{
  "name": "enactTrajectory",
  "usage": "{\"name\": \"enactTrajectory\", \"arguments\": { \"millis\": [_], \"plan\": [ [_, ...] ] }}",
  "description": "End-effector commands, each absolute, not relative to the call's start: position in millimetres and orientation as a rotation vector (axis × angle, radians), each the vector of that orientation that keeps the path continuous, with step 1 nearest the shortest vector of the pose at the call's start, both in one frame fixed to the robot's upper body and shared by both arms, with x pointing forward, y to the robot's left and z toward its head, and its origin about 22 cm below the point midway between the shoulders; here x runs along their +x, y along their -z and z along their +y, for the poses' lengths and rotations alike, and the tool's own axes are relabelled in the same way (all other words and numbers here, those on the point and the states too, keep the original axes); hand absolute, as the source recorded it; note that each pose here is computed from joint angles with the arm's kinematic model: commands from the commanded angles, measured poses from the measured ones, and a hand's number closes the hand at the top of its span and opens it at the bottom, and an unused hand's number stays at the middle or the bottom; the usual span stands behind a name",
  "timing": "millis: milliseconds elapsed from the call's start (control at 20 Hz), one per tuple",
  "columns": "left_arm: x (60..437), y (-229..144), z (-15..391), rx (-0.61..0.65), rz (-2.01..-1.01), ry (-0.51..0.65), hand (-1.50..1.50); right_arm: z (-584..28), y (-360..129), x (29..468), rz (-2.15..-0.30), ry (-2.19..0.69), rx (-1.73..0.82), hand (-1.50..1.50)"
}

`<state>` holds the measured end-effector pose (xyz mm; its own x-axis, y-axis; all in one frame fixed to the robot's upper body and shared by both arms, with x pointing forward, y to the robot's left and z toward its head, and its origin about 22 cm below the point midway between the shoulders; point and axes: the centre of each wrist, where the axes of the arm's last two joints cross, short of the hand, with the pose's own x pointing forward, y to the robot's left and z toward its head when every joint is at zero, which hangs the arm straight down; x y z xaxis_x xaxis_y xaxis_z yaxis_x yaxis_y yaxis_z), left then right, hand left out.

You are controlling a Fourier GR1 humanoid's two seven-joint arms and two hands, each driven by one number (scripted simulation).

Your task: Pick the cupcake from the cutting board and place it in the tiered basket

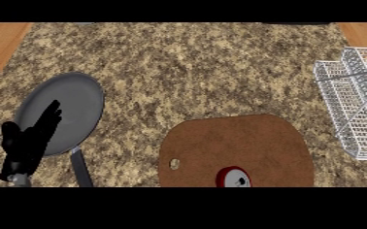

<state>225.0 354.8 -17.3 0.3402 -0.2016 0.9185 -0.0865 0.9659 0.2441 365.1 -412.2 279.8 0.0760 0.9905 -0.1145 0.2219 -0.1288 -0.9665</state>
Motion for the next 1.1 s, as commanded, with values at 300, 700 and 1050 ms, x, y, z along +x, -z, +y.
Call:
{"name": "enactTrajectory", "arguments": {
  "millis": [300,700,1050],
  "plan": [
    [224,17,363,0.262,-1.205,0.090,0.00,-451,-257,376,-0.895,-0.937,-1.344,-1.50],
    [226,15,346,0.281,-1.197,0.075,0.00,-447,-281,372,-1.250,-0.744,-1.329,-1.50],
    [221,18,352,0.288,-1.195,0.055,0.00,-494,-344,332,-1.287,-0.349,-1.247,-1.50]
  ]
}}
